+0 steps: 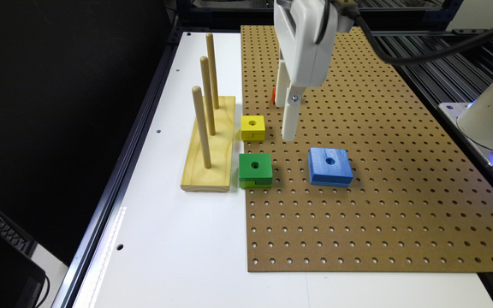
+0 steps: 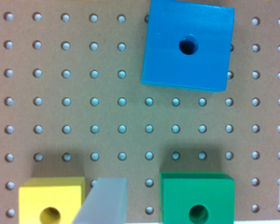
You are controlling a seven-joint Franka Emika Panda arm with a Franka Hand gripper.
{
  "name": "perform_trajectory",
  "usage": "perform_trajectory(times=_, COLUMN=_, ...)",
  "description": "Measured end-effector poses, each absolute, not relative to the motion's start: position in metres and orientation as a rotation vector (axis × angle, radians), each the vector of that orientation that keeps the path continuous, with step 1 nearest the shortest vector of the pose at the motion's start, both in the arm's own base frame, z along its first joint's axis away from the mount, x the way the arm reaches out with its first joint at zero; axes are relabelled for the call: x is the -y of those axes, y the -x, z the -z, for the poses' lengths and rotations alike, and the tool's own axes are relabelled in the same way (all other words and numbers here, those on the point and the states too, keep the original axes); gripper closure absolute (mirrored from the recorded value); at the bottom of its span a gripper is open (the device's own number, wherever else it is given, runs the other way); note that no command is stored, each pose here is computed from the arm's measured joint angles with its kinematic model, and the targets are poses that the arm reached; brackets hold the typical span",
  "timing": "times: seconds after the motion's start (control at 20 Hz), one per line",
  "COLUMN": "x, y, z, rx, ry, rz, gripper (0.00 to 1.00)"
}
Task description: Pick up green block.
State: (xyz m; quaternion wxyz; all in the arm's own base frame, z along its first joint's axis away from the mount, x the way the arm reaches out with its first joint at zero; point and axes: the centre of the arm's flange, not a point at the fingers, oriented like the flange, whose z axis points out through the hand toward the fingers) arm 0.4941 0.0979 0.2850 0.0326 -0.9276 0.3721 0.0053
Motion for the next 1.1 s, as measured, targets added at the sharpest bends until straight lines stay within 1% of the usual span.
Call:
perform_trajectory(times=0.2, x=-0.098, y=-0.495, z=-0.275, rx=-1.146, ry=2.851, rz=-0.019, gripper=0.00)
perform_trajectory(times=0.4, x=-0.098, y=-0.496, z=-0.269, rx=-1.147, ry=2.851, rz=-0.027, gripper=0.00)
perform_trajectory(times=0.5, x=-0.098, y=-0.496, z=-0.263, rx=-1.147, ry=2.849, rz=-0.027, gripper=0.00)
perform_trajectory(times=0.55, x=-0.099, y=-0.497, z=-0.260, rx=-1.148, ry=2.847, rz=-0.026, gripper=0.00)
perform_trajectory(times=0.6, x=-0.099, y=-0.498, z=-0.259, rx=-1.146, ry=2.844, rz=-0.021, gripper=0.00)
perform_trajectory(times=0.85, x=-0.103, y=-0.510, z=-0.259, rx=-1.140, ry=2.834, rz=-0.010, gripper=0.00)
perform_trajectory(times=1.1, x=-0.105, y=-0.518, z=-0.256, rx=-1.137, ry=2.830, rz=-0.012, gripper=0.00)
